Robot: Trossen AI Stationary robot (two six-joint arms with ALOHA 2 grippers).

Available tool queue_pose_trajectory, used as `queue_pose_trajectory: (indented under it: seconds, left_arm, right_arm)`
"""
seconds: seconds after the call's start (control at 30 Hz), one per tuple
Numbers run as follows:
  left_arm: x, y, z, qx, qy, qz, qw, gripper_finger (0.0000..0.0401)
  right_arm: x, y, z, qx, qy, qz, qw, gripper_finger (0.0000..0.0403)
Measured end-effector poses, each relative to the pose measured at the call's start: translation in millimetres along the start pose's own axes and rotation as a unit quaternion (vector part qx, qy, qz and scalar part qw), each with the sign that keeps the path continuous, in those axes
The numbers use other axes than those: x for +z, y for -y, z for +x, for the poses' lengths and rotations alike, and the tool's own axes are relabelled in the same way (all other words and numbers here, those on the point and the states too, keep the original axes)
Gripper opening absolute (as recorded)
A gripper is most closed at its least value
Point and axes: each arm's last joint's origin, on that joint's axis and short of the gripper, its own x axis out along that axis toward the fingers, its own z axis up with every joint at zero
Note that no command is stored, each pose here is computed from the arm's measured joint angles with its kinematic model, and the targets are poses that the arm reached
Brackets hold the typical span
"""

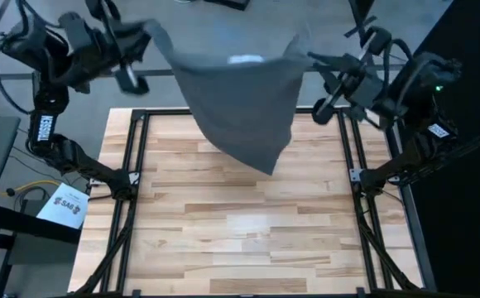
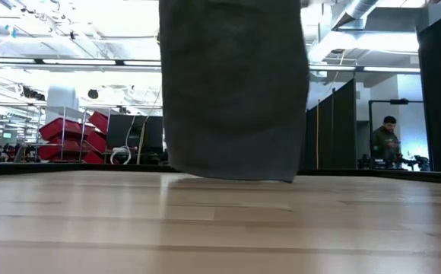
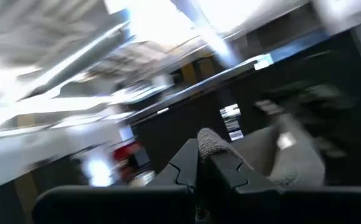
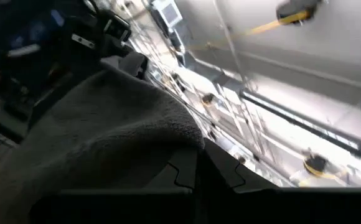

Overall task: Roll towel
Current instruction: Roll the gray towel

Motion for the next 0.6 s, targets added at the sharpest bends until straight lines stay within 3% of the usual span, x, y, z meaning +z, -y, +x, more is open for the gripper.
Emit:
queue_pose_trajectory:
  seconds: [0.1,0.23,0.33,0.47,0.6]
  left_arm:
    - [1.5,10.6,1.5,-0.035,0.004,0.018,0.999,0.0000]
    - [-7.7,14.4,14.4,0.001,-0.025,0.064,0.998,0.0000]
    - [-25.0,13.6,31.2,0.054,-0.080,0.103,0.990,0.0000]
    - [-58.3,13.8,60.0,0.079,-0.142,0.138,0.977,0.0000]
    - [-93.1,9.9,89.2,0.126,-0.194,0.190,0.954,0.0000]
  right_arm:
    - [9.2,-5.4,-3.4,0.014,0.021,-0.020,0.999,0.0000]
    - [3.7,-3.4,-0.4,0.002,-0.003,-0.050,0.999,0.0000]
    - [-14.7,4.2,8.4,-0.025,-0.053,-0.061,0.996,0.0000]
    - [-48.0,17.7,21.1,-0.060,-0.122,-0.070,0.988,0.0000]
    - [-85.3,30.7,32.6,-0.076,-0.171,-0.073,0.980,0.0000]
